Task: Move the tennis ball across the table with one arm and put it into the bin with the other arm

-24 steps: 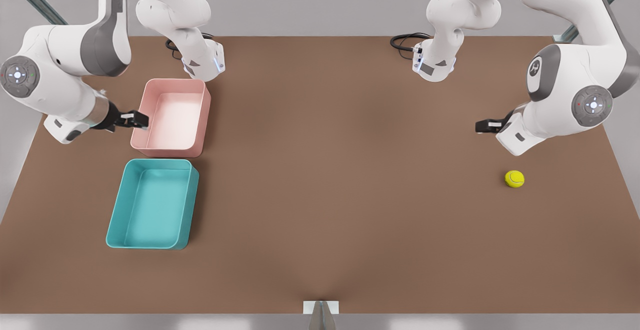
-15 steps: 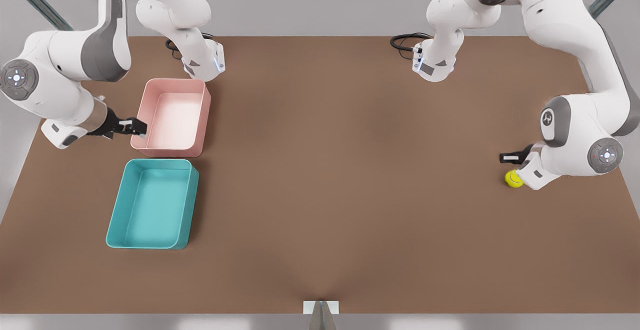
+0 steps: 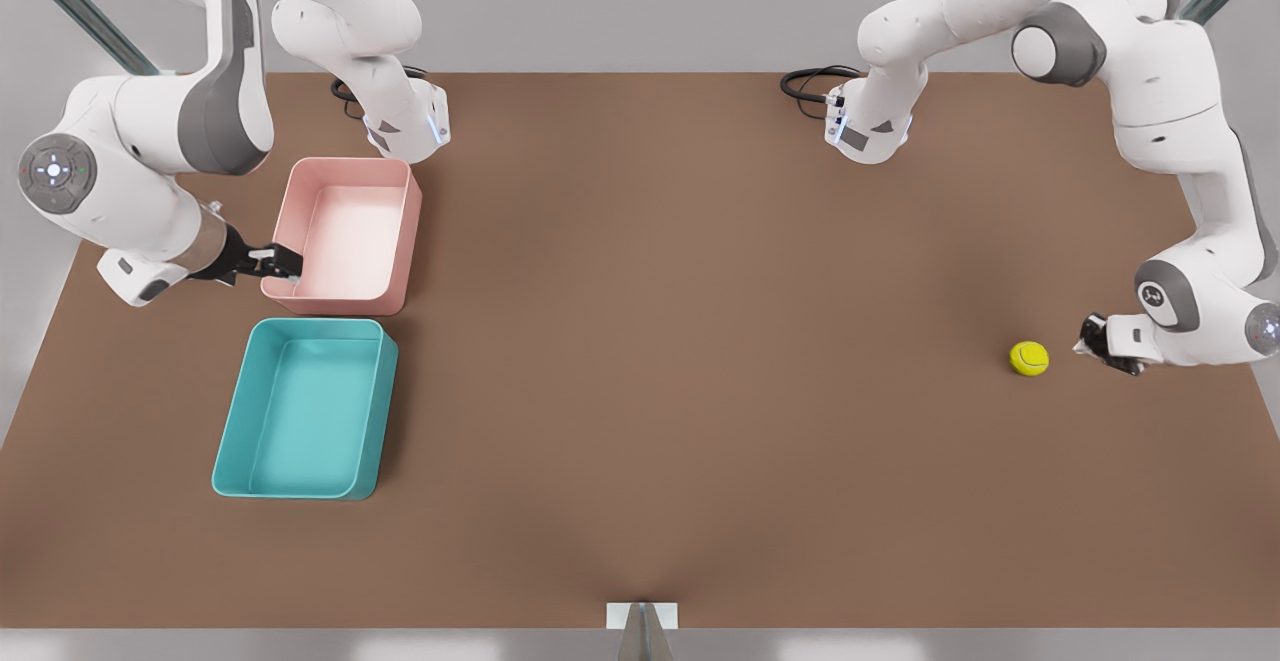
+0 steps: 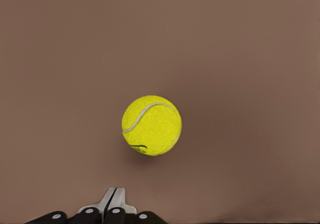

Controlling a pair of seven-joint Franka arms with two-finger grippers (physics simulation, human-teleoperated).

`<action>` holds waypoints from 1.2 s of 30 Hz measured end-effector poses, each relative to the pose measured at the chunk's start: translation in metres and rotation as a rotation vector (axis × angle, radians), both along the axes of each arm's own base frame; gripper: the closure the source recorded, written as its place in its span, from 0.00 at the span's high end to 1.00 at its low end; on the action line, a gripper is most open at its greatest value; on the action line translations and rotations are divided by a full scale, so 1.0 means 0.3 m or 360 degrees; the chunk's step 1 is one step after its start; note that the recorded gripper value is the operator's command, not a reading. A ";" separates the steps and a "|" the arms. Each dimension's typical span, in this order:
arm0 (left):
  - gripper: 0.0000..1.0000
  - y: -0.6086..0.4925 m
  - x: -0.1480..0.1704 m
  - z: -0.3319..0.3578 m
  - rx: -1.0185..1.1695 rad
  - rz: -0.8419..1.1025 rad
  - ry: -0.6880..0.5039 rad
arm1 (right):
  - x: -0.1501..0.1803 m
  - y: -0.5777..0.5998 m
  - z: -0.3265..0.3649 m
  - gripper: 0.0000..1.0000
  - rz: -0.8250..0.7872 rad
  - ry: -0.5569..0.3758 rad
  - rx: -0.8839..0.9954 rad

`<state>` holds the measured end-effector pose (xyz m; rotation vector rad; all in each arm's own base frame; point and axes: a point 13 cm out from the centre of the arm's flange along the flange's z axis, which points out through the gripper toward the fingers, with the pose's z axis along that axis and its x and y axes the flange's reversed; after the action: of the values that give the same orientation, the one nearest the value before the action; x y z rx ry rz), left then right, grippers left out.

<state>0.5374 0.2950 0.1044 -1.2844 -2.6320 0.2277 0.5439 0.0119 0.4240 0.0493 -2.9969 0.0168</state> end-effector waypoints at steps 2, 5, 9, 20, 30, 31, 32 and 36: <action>0.21 0.002 -0.018 -0.041 0.0002 -0.0251 -0.0009 | 0.002 -0.002 -0.003 1.00 -0.0002 -0.0002 0.0001; 0.21 0.021 -0.010 -0.052 0.0051 -0.0539 -0.0027 | 0.004 -0.004 -0.007 1.00 -0.0006 -0.0006 0.0006; 0.21 -0.019 0.050 -0.069 0.0090 -0.0813 -0.0093 | 0.004 -0.009 -0.011 1.00 -0.0010 -0.0007 0.0009; 0.21 -0.011 0.026 -0.188 0.0066 -0.1112 -0.0107 | -0.037 -0.014 0.080 1.00 -0.0014 -0.0082 0.0026; 0.21 -0.849 0.274 -0.146 -0.0038 -0.1534 -0.0233 | -0.045 -0.036 0.049 1.00 -0.0032 -0.0050 0.0025; 0.21 -1.049 0.337 -0.061 -0.0063 -0.1530 -0.0308 | -0.045 -0.039 0.046 1.00 -0.0034 -0.0048 0.0025; 0.21 -1.121 0.357 -0.013 -0.0094 -0.1424 -0.0337 | -0.044 -0.041 0.043 1.00 -0.0036 -0.0046 0.0025; 0.21 -0.989 0.443 0.307 -0.0060 -0.0768 -0.0476 | -0.044 -0.050 0.034 1.00 -0.0044 -0.0041 0.0025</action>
<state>0.6704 -0.0016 0.1965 -2.0506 -2.4416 0.0072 0.5307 -0.0030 0.4342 0.0095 -3.0230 -0.0089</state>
